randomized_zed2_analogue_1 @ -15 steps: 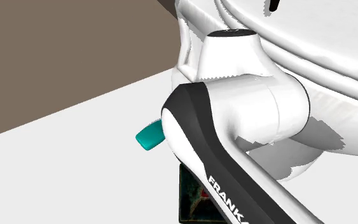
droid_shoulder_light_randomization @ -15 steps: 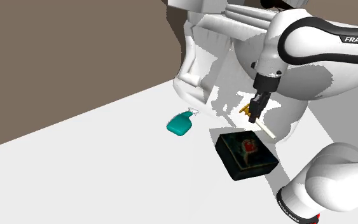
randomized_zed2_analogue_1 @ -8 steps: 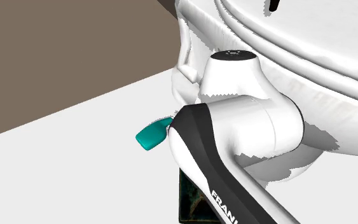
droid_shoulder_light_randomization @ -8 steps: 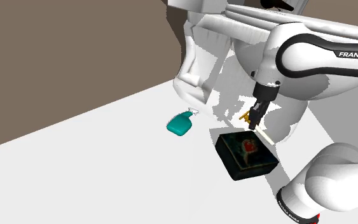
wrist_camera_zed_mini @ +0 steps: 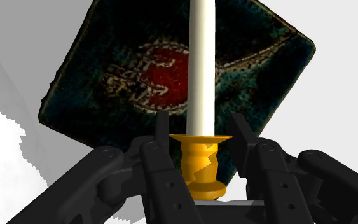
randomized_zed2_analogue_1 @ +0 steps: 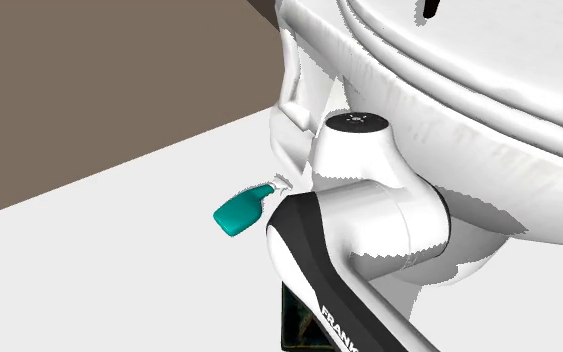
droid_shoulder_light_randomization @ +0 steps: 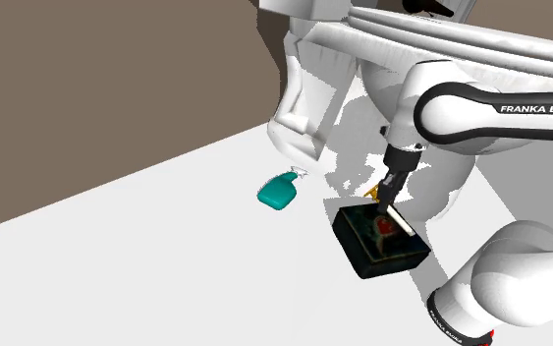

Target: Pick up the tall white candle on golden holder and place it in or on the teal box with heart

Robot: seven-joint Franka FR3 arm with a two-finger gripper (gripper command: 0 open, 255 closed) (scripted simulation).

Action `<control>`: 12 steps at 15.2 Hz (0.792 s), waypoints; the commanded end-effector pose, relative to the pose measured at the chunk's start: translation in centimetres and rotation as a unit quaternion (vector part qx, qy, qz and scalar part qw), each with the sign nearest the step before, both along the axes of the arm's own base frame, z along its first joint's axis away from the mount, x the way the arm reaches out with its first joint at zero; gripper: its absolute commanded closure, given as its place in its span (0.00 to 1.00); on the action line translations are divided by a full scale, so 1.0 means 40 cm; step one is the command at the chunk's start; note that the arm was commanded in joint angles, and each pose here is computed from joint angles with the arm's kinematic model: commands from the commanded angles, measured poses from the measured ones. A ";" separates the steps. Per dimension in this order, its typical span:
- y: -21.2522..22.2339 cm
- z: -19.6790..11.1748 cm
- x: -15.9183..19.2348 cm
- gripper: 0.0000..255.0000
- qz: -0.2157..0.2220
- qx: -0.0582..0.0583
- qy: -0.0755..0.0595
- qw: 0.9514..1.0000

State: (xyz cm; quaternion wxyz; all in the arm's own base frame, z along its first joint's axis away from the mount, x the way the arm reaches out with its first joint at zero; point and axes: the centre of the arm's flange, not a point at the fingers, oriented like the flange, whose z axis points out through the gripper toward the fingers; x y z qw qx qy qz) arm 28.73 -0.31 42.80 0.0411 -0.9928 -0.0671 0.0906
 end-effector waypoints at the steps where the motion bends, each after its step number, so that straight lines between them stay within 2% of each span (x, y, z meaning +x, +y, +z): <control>1: -0.002 -0.031 -0.002 1.00 0.000 0.000 0.000 1.000; 8: -0.002 -0.031 -0.002 1.00 0.000 0.000 0.000 1.000; 9: -0.002 -0.031 -0.002 0.00 0.000 0.000 0.000 1.000; 12: -0.002 -0.031 -0.002 0.00 0.000 0.000 0.000 1.000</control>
